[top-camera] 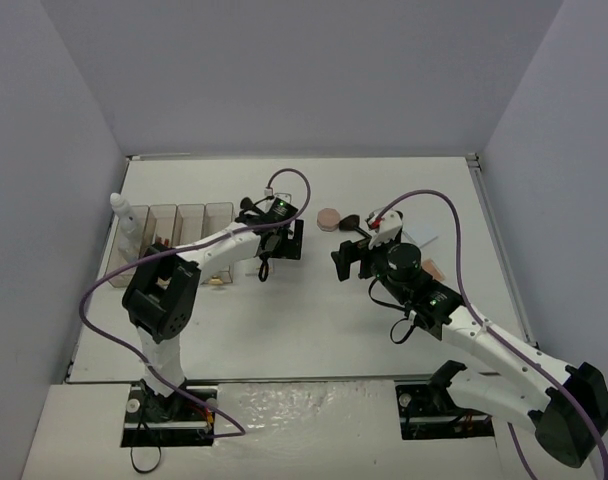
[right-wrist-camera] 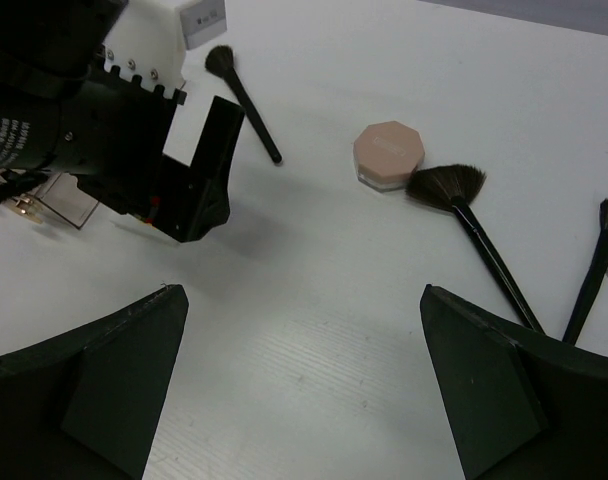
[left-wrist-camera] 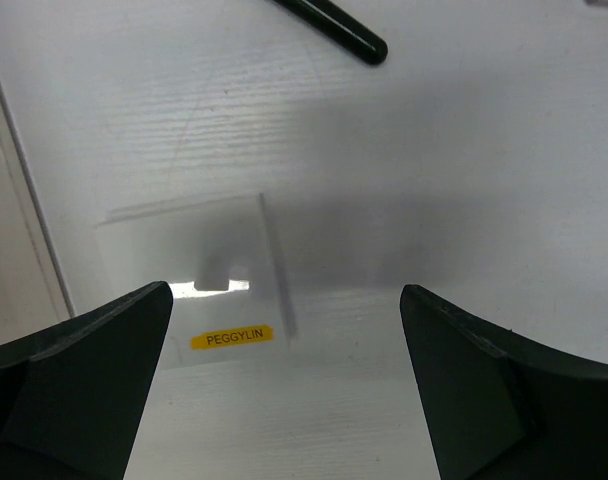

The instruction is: Organize the makeup

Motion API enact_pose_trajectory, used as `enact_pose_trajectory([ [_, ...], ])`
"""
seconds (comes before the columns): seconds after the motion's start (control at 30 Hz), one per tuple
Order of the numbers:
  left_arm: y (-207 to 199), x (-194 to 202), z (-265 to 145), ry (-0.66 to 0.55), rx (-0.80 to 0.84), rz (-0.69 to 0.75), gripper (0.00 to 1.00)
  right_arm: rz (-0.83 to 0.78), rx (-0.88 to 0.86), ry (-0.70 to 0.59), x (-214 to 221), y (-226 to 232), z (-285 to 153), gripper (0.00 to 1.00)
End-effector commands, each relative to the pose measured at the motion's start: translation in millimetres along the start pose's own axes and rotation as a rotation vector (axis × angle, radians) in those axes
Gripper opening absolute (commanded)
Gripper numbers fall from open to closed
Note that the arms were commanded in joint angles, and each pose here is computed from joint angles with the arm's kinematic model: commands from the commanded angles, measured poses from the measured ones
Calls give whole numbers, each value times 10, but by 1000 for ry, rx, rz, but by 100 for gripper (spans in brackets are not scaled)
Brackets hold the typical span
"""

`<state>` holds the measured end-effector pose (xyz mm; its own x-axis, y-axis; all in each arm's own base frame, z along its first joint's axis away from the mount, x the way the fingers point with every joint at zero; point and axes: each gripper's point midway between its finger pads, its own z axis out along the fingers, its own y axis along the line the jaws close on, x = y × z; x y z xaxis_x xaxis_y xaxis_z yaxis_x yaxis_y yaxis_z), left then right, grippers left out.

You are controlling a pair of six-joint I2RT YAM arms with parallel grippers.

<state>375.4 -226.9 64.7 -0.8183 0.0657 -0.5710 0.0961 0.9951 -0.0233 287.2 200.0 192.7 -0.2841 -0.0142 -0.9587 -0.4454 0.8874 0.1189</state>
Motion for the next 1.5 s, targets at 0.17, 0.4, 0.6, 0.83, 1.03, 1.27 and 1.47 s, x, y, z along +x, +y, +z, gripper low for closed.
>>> enact_pose_trajectory([
  [0.17,132,-91,-39,11,-143,-47,97,8,14,-80,-164,-42,-26,100],
  [0.4,269,-67,-69,13,-178,-76,97,15,5,-78,-135,-27,-12,100],
  [0.6,284,64,44,76,-165,-80,97,17,-3,-76,-118,-13,-9,100],
  [0.83,242,122,90,86,-133,-91,97,23,-7,-80,-105,-6,-17,100],
  [1.03,-196,212,151,97,-16,-61,97,22,-5,-74,-82,-10,2,100],
  [1.27,-508,284,98,91,41,-49,97,22,6,-76,-90,-34,-10,100],
  [1.47,-116,38,-234,-8,-108,-54,97,21,-5,-64,-60,-10,27,100],
])
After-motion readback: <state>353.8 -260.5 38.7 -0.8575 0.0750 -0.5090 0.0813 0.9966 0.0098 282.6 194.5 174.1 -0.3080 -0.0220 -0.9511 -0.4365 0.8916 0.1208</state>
